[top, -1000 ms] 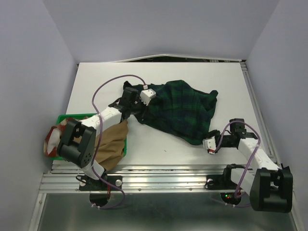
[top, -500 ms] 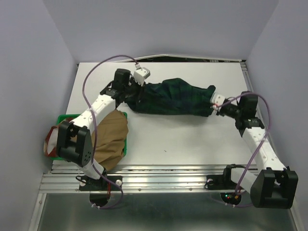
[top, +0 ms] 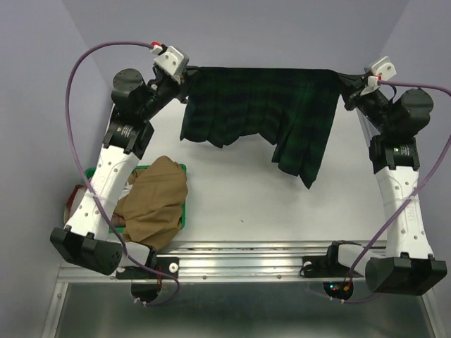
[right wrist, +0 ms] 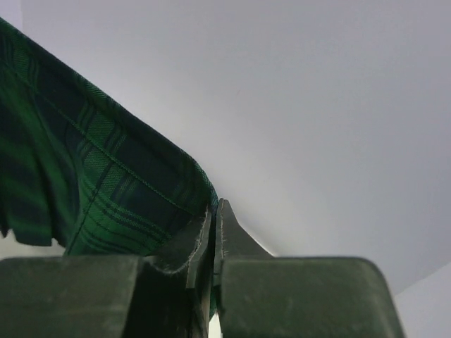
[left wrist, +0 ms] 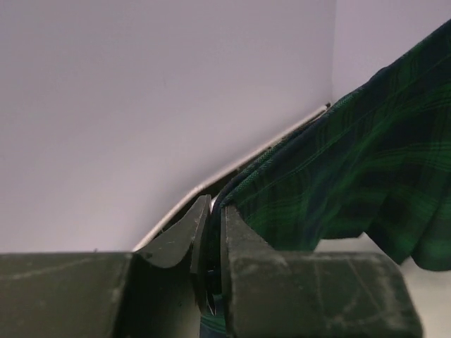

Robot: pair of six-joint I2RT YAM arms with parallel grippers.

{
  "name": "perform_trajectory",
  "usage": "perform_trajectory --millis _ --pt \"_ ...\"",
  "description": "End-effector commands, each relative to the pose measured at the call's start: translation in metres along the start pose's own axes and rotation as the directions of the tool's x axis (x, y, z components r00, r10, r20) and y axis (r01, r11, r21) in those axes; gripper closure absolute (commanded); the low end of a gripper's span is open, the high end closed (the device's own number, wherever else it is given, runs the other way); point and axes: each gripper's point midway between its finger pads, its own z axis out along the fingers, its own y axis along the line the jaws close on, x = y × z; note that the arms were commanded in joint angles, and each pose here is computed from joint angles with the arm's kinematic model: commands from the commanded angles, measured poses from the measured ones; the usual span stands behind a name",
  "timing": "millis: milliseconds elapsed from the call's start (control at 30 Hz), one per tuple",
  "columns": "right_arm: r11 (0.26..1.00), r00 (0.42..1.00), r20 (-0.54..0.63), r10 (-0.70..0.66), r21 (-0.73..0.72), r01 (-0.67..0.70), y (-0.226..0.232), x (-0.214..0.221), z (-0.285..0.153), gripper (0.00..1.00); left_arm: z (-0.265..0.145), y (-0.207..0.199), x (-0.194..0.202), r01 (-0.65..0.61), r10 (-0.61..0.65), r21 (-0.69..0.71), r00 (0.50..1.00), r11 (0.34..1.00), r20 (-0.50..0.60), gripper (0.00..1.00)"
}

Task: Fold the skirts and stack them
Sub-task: Flatten the skirt out

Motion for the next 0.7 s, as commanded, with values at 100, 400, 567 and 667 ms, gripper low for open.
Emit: perform_trajectory --millis 100,400,567,667 --pt "0.937 0.982 0.030 -0.187 0.305 0.169 -0.053 -0.057 -0.048 0.99 -0.059 0.023 -0.067 -0.217 0.238 -0.172 0.964 0.961 0.115 1.00" --pt "0.952 0.987 -0.078 -0.137 0.266 0.153 -0.046 -0.006 -0.045 0.99 -0.051 -0.007 -0.019 -0.104 0.104 -0.050 0.995 0.993 0.003 1.00" --pt "0.970 0.987 -0.151 -0.058 0.224 0.092 -0.055 0.049 -0.014 0.99 -0.009 0.006 0.019 -0.021 0.017 -0.053 0.997 0.998 -0.071 1.00" --pt "0.968 0.984 -0.179 0.006 0.248 0.040 -0.074 0.082 0.012 0.99 0.029 0.029 0.044 -0.010 -0.001 -0.093 0.993 0.996 -0.117 1.00"
